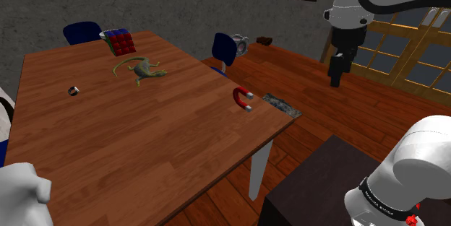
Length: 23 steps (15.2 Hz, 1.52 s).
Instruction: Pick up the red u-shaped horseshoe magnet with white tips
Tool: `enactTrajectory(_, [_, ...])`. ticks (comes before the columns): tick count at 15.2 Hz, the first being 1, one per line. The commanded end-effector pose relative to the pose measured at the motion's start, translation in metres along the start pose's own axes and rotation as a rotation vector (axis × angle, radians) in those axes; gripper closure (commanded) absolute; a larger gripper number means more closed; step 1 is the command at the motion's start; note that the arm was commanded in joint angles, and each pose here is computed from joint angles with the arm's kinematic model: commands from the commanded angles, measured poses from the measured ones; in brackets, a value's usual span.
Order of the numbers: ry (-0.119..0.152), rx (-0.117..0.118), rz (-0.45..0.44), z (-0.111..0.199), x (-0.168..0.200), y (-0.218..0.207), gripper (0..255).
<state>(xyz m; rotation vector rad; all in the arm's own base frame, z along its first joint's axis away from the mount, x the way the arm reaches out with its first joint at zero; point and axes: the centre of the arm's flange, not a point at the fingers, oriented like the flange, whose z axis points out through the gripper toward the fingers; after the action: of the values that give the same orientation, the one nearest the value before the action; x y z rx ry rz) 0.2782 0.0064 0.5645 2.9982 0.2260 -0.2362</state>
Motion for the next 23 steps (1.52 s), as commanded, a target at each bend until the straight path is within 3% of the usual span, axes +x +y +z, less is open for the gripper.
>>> enactTrajectory(1, [0.0, 0.0, 0.0, 0.0, 0.0, 0.0, 0])
enactTrajectory(23, [0.117, 0.093, 0.079, 0.081, 0.255, -0.04, 0])
